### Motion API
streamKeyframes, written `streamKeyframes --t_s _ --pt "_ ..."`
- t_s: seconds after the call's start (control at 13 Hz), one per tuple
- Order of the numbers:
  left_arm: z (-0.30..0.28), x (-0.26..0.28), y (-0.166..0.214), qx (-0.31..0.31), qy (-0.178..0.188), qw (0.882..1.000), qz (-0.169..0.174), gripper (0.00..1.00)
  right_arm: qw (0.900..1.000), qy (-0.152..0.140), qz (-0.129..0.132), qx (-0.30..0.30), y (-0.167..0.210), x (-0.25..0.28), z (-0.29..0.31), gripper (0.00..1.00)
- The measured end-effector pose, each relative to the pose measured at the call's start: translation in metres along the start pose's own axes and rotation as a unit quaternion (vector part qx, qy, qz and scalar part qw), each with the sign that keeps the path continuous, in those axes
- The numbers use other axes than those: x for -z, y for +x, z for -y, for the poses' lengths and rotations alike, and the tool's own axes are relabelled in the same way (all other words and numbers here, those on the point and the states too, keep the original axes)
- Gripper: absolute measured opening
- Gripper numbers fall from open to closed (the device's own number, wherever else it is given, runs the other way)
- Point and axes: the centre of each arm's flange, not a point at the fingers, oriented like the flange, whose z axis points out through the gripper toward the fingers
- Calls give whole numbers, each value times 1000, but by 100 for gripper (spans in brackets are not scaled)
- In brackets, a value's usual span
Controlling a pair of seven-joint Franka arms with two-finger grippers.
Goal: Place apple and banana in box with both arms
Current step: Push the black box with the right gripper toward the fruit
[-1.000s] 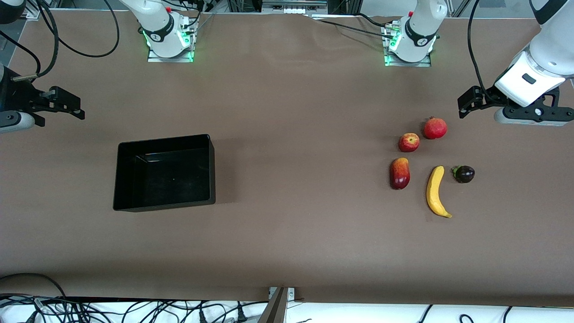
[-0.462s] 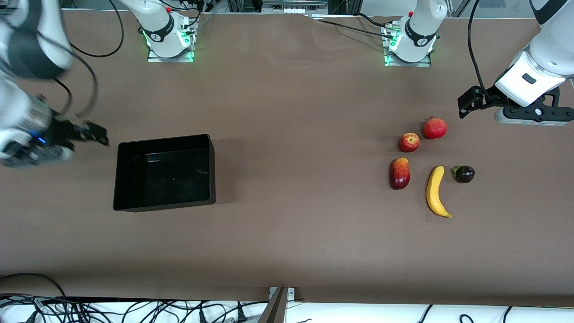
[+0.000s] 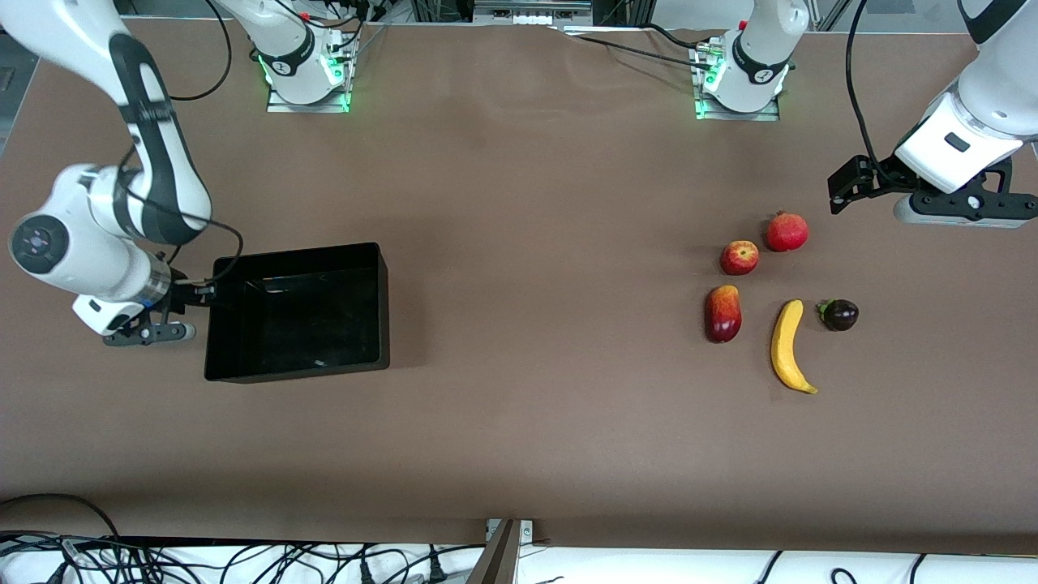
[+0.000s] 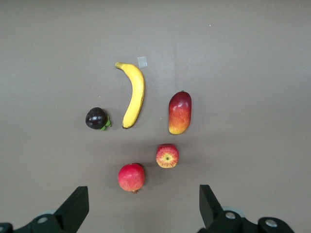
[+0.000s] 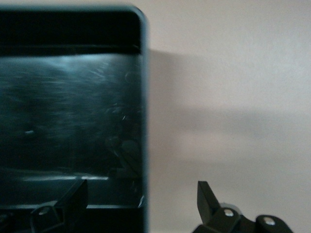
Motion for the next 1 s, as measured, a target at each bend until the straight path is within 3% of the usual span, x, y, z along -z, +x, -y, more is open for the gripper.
streamKeyframes --t_s 0.23,0.69,0.77,1.0 --pt "0 0 0 0 0 1000 0 100 1000 2 18 -9 -11 -41 -13 87" --pt "0 0 0 0 0 1000 0 100 999 10 32 13 -11 -28 0 12" --pt "0 0 0 0 0 1000 0 100 999 12 29 30 -7 -18 7 4" --pt "0 0 0 0 0 1000 0 100 996 23 15 81 21 33 60 4"
